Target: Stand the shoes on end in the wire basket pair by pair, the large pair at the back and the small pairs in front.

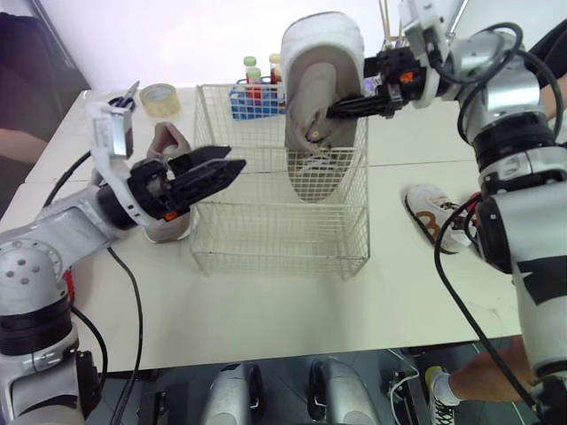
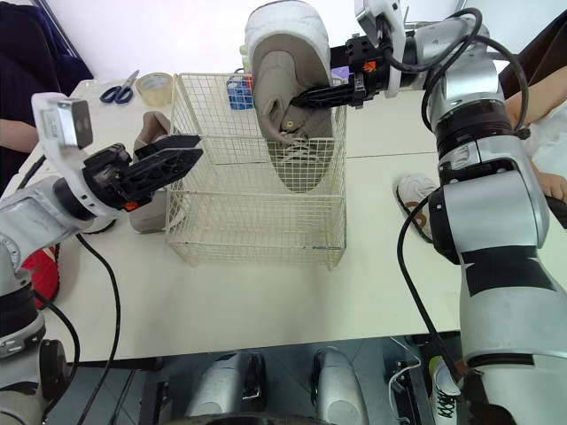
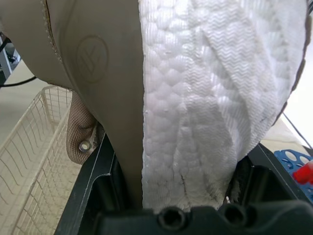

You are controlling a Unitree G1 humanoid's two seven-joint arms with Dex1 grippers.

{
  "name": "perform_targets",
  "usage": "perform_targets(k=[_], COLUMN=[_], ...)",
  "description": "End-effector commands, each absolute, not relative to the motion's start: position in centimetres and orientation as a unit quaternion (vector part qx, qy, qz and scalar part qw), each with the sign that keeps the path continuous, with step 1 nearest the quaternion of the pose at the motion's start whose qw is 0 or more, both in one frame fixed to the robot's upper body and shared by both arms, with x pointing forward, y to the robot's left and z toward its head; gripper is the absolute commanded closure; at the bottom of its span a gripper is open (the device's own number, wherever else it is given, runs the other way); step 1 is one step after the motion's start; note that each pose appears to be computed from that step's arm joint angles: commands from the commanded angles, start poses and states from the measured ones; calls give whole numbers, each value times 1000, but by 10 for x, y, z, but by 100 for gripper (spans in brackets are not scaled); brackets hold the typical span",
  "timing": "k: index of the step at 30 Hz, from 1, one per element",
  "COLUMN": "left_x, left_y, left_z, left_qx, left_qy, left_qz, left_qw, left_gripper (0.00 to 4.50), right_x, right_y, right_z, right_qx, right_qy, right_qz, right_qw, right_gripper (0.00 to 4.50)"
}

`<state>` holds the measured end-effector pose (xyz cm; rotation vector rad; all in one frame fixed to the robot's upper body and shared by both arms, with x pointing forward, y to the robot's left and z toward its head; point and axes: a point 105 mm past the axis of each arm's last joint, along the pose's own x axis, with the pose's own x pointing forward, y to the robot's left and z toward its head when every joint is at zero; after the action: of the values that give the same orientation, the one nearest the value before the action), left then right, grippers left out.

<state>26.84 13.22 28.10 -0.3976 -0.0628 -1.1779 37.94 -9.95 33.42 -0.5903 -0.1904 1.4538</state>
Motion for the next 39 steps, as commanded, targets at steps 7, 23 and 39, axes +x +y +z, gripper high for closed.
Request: perform_targets(k=[7, 23, 39], left_x=[265, 268, 271], left_y=[129, 127, 122], left_z=[294, 293, 291], left_qx=[-170, -173, -173], left_qy=[-52, -56, -55], left_qz=[-564, -566, -581], left_qw=[807, 804, 793], left_gripper=[6, 0, 0], right_x=[386, 383, 364], right_y=[-101, -114, -162], right_z=[285, 316, 398], right_qx=[-285, -327, -379], right_qy=[12, -13, -83], right_qz=[667, 640, 548], right_qw=[688, 695, 741], right_gripper=[244, 1, 1])
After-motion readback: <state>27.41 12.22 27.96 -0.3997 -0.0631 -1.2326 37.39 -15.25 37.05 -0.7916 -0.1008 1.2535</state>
